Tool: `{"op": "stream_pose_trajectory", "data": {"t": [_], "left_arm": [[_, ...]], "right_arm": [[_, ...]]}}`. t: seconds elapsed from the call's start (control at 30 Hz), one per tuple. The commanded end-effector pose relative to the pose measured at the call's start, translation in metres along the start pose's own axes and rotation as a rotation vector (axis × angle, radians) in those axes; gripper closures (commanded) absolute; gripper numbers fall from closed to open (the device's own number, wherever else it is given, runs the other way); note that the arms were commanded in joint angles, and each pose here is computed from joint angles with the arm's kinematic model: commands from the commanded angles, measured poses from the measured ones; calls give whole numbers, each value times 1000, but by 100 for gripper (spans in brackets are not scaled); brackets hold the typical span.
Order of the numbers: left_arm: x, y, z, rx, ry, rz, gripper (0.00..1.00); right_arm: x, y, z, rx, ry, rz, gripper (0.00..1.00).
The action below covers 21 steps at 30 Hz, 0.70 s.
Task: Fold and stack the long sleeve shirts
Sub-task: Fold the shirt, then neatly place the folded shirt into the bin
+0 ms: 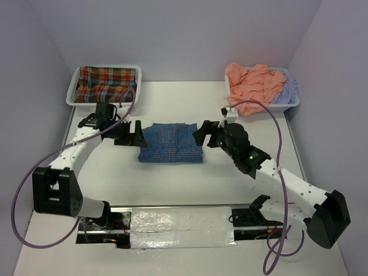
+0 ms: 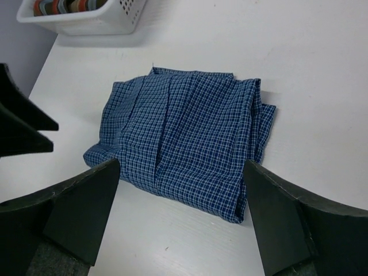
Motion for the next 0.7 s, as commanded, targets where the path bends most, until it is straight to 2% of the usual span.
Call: {"op": "stream_pose_trajectory", "data": {"t": [0.0,0.13,0.27,0.4,0.57,0.67], "left_arm": [[-39,-17,-7,97,81,-111,1],[-30,-51,12,111,155,13,1],[-40,-59,22,118,149,64,1],[-22,-67,43,109,178,155,1],[-4,-74,46,115,239,155,1],[-10,-81,43,137,276,100,1]], "right_arm": [[-21,-6,19,-66,-8,-45,6],[-19,-25,19,-38,39,-13,6],[-20,-41,24,-32,73,33,6],[-23,-61,25,-2,95,126,6],[-29,-64,29,42,97,188,8],[-32,-53,31,47,69,211,9]]}}
Point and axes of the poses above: each gripper's point midway between its finger pads, its own y axis back along the fingers, its own z axis along the line the jaws close on, x = y × z, the point moved 3 cm from there along y, back along the fingers, and after that the axes turned 3 degrees about -y, right-handed, at the moved point
